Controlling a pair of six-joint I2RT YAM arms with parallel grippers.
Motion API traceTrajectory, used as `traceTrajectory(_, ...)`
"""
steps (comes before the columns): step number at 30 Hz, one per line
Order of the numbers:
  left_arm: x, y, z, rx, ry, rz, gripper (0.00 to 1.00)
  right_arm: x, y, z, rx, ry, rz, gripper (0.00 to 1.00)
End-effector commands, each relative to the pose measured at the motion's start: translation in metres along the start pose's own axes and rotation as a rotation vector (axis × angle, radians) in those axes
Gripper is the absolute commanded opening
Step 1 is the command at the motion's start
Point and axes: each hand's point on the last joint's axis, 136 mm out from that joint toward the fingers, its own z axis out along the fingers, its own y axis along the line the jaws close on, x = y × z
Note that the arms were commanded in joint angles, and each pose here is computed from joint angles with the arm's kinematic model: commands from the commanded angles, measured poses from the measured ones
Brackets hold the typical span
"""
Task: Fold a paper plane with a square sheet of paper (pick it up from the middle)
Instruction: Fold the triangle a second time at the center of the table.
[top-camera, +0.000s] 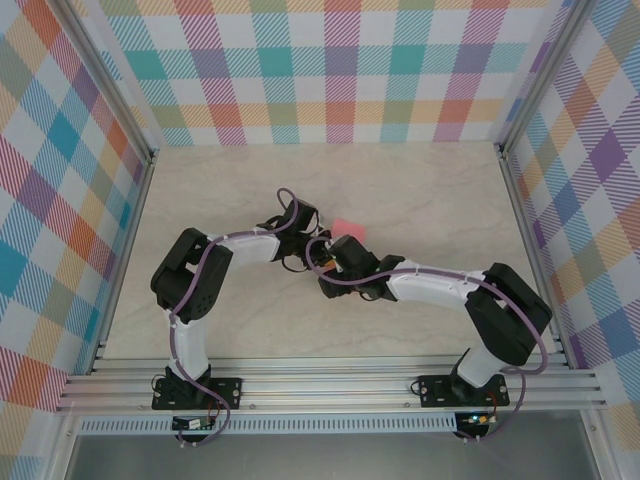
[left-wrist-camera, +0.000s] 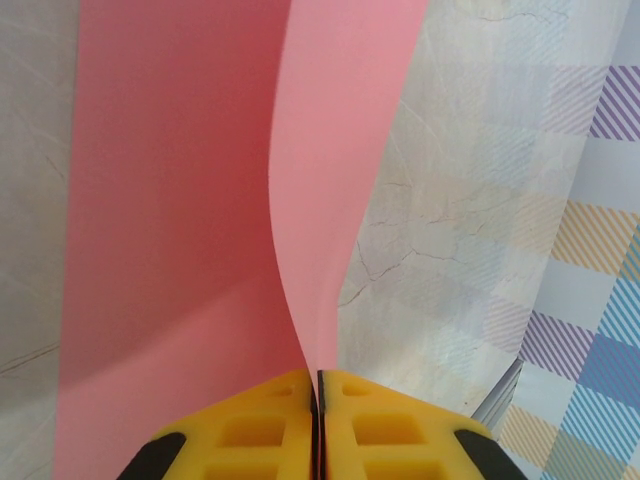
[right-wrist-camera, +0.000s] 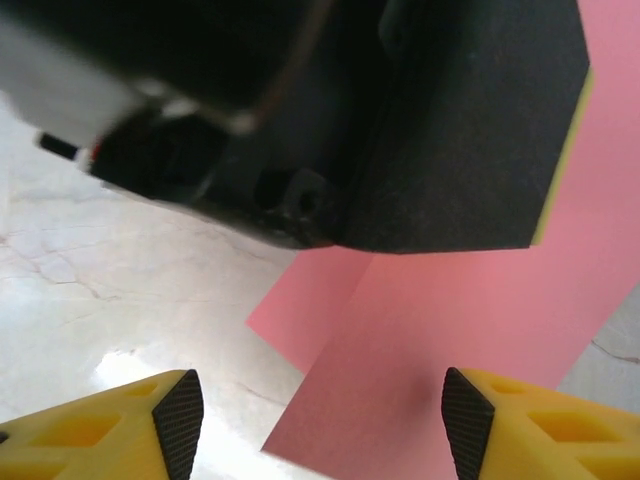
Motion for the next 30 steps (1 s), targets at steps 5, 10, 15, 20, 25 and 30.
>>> traceTrajectory(5,-0.005,-0.015,-0.011,0.034,-0.004,0.008,0.09,-0.013,-0.001,-0.002,0.038,-0.048,-0.013,0.62)
traceTrajectory(10,-0.006,-0.015,-0.010,0.034,-0.004,0.005,0.09,-0.012,-0.006,-0.006,0.061,-0.053,-0.024,0.49)
traceTrajectory(15,-0.007,-0.013,-0.011,0.021,-0.015,0.005,0.10,-0.013,-0.005,-0.011,0.053,-0.060,-0.027,0.38)
traceTrajectory(20,-0.011,-0.012,-0.015,0.004,-0.045,-0.001,0.16,-0.010,-0.006,-0.013,0.049,-0.051,-0.020,0.17)
traceTrajectory(25,-0.017,-0.001,-0.030,-0.077,-0.130,-0.017,0.48,-0.012,-0.003,-0.014,-0.005,-0.027,-0.003,0.04)
traceTrajectory(30,-0.024,0.006,-0.053,-0.160,-0.227,-0.026,0.61,-0.018,-0.006,-0.019,-0.113,-0.016,0.066,0.00)
